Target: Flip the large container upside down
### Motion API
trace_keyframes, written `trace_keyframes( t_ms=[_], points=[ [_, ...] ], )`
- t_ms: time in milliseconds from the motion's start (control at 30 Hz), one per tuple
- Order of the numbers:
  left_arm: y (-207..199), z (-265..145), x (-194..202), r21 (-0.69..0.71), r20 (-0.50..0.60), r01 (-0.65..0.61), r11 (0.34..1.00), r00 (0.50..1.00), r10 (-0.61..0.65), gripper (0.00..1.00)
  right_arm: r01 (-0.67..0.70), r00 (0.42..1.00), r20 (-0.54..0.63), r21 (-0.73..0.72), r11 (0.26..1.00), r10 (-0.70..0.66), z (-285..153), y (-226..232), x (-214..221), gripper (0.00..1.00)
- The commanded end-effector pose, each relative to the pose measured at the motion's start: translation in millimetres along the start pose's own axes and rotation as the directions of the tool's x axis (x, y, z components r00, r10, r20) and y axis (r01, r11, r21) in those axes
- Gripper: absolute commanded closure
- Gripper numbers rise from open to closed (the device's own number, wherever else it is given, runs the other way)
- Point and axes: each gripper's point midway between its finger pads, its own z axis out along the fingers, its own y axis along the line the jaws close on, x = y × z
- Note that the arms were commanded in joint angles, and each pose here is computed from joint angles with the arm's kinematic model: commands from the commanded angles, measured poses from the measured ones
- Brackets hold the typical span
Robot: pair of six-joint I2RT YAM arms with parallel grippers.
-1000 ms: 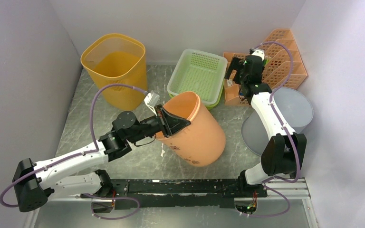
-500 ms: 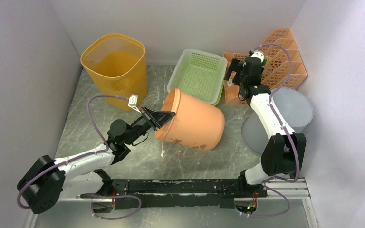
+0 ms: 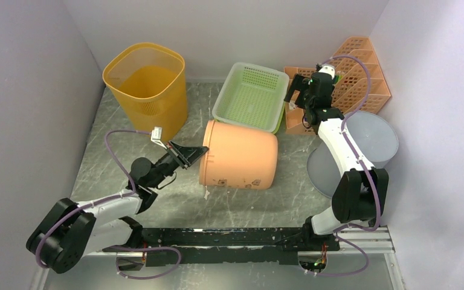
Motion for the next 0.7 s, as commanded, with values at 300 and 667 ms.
trace_keyframes(
  t_ms=[300, 667],
  points=[
    [108.4, -60.2, 37.8, -0.275, -0.078, 0.059, 0.96, 0.993, -0.084, 0.93, -0.008, 1.0, -0.008, 0.003, 1.0, 0.008, 5.6, -4.3, 10.2, 0.0],
    [93.8, -48.7, 33.3, -0.174, -0.15, -0.008, 0.985, 0.988, -0.018, 0.68, -0.005, 1.0, -0.024, 0.01, 1.0, 0.006, 10.1, -7.1, 20.8, 0.0]
  ],
)
